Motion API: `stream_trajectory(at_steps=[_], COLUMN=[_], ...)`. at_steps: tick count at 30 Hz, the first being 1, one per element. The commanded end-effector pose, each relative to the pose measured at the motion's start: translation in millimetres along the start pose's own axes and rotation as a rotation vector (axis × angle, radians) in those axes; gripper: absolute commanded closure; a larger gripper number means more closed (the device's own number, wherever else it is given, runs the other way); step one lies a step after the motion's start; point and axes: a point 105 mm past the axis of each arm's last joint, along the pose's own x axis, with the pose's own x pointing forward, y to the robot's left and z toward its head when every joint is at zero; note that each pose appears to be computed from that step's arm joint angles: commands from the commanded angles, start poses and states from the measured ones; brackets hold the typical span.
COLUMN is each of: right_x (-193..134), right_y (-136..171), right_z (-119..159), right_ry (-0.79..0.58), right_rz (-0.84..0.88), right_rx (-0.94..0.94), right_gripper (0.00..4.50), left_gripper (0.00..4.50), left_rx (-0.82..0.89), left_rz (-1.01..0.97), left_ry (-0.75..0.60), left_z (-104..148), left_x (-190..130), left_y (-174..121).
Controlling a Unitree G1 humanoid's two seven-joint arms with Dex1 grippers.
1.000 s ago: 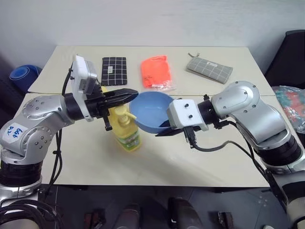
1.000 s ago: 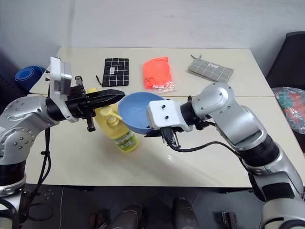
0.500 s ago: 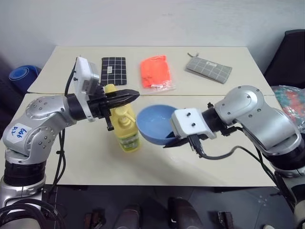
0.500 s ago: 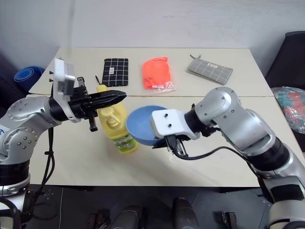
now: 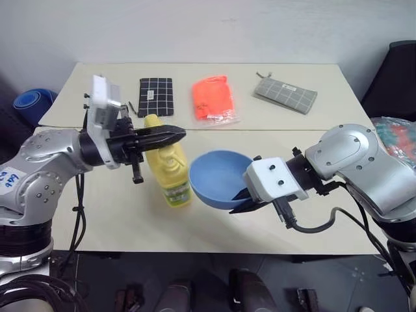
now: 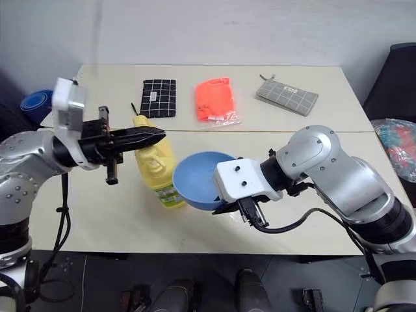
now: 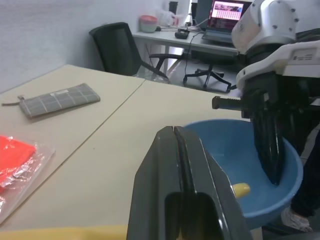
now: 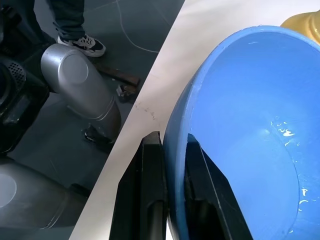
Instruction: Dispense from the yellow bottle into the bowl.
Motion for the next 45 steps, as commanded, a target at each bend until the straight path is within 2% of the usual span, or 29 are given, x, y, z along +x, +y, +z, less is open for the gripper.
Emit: stream_trajectory(at_steps=[1,11,34,41,45], right_x=[-5,1,6,11,7], right_y=[-2,-4,-7,-15,-25], right_z=[15,19,22,22,9], right_ry=[0.004,0.023,-0.025,-0.039,-0.039], right_rz=[-0.03,0.004,0.007,-0.027,-0.103], right_rx=[-0.105,-0.17,-0.167,-0.164,-0.141], right_gripper=[4.5,4.5,4.5,4.5,4.5], left_gripper=[4.48,4.48,4.48,4.48,4.48], left_rx=[0.025,0.012,-0.143,-0.134,-0.101], left_rz=[-0.009,0.026,0.115,0.115,0.11], left_ry=[0.025,0.102,0.248,0.157,-0.008], left_z=[-3,-23,-81,-71,-34], left_x=[6,11,4,8,7], left_y=[-7,-5,-6,-5,2])
